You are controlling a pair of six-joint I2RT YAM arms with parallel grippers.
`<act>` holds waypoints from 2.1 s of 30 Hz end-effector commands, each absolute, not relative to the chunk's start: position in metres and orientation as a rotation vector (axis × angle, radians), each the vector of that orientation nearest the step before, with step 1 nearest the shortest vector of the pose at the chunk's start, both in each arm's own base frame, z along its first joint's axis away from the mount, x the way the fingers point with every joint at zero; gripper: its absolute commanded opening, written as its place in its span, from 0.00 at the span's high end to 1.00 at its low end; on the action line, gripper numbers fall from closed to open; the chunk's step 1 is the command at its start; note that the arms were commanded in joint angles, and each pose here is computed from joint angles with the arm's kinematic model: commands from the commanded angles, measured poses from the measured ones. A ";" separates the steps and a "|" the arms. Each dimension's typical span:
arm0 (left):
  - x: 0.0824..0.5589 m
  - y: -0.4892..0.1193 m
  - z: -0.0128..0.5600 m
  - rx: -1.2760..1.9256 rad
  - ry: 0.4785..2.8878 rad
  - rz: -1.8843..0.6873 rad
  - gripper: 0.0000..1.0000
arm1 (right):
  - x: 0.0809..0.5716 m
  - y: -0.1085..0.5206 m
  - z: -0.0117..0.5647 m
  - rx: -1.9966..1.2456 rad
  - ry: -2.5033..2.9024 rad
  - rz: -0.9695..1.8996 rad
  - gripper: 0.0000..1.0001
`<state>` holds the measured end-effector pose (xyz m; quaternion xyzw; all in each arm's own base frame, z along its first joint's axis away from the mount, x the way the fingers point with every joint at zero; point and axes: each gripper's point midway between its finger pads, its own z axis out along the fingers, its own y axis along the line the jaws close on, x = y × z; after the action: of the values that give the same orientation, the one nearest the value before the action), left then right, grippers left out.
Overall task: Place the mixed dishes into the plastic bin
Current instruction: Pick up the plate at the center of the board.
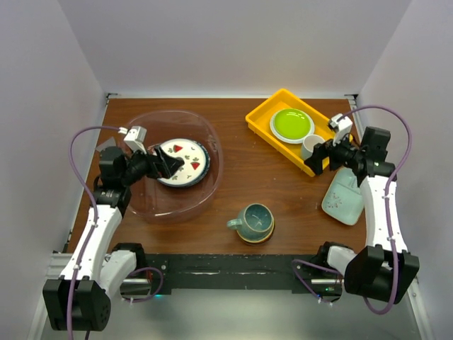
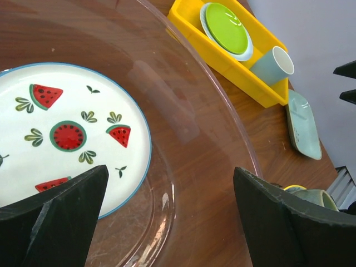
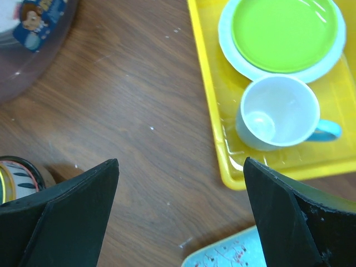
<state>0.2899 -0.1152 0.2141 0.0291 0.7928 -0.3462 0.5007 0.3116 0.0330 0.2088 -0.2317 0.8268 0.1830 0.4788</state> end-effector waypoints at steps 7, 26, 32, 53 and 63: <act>0.291 -0.119 0.223 0.179 1.817 -0.835 0.00 | 0.287 -0.034 0.213 -0.524 2.193 0.186 0.02; 0.287 -0.116 0.228 0.185 1.798 -0.805 0.00 | 0.251 -0.149 0.141 -0.177 2.431 0.081 0.02; 0.288 -0.116 0.227 0.184 1.803 -0.800 0.00 | 0.242 -0.164 0.119 -0.135 2.463 0.082 0.02; 0.289 -0.115 0.224 0.180 1.816 -0.794 0.00 | 0.238 -0.171 0.081 -0.082 2.499 0.108 0.02; 0.289 -0.115 0.223 0.182 1.817 -0.792 0.00 | 0.237 -0.172 0.074 -0.079 2.502 0.119 0.02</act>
<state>0.2851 -0.1177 0.2162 0.0659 0.7746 -0.3442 0.5265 0.2347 -0.1671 0.0771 -0.0227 0.9501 0.0527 0.3067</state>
